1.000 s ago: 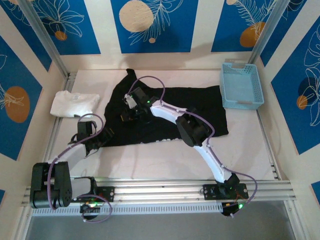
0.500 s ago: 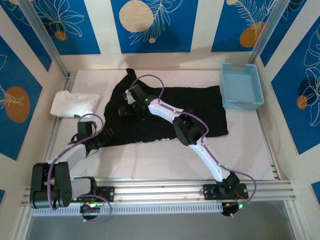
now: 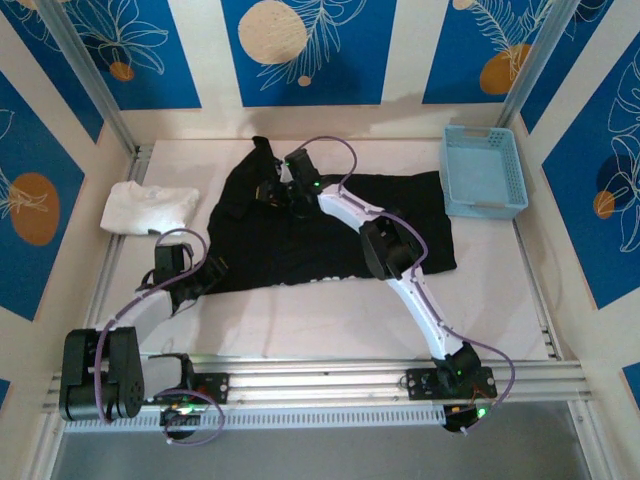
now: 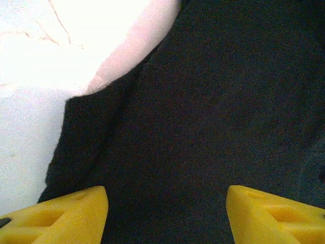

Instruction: Fold the inside-out t-shirt

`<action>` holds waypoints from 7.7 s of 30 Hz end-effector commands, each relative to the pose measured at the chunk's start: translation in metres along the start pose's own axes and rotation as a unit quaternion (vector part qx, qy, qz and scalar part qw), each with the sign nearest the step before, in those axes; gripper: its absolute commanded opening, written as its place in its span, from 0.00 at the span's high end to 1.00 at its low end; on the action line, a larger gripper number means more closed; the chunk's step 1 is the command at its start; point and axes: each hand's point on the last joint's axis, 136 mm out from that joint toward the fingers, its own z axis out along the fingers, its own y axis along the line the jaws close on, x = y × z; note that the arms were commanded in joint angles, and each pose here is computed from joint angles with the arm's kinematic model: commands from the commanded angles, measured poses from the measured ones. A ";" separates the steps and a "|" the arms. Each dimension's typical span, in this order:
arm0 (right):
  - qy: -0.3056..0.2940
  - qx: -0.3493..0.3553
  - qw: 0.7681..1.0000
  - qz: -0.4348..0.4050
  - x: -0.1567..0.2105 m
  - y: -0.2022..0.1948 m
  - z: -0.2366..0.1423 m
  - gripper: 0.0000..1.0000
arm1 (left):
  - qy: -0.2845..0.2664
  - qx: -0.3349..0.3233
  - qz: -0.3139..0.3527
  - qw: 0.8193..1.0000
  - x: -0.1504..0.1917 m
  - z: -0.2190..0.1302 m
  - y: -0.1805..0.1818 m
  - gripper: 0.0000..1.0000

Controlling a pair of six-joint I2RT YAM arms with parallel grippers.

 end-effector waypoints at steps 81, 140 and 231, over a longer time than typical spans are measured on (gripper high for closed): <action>0.119 0.118 0.985 -0.047 0.171 -0.082 -0.137 0.66 | 0.030 0.099 0.142 0.985 -0.074 0.139 -0.168 0.39; 0.122 0.139 0.982 -0.040 0.181 -0.095 -0.139 0.65 | -0.017 -0.072 0.191 0.979 -0.149 0.152 -0.120 0.39; -0.117 0.306 0.943 0.064 0.056 -0.181 -0.360 0.25 | 0.009 0.110 0.047 0.993 -0.020 0.001 -0.097 0.22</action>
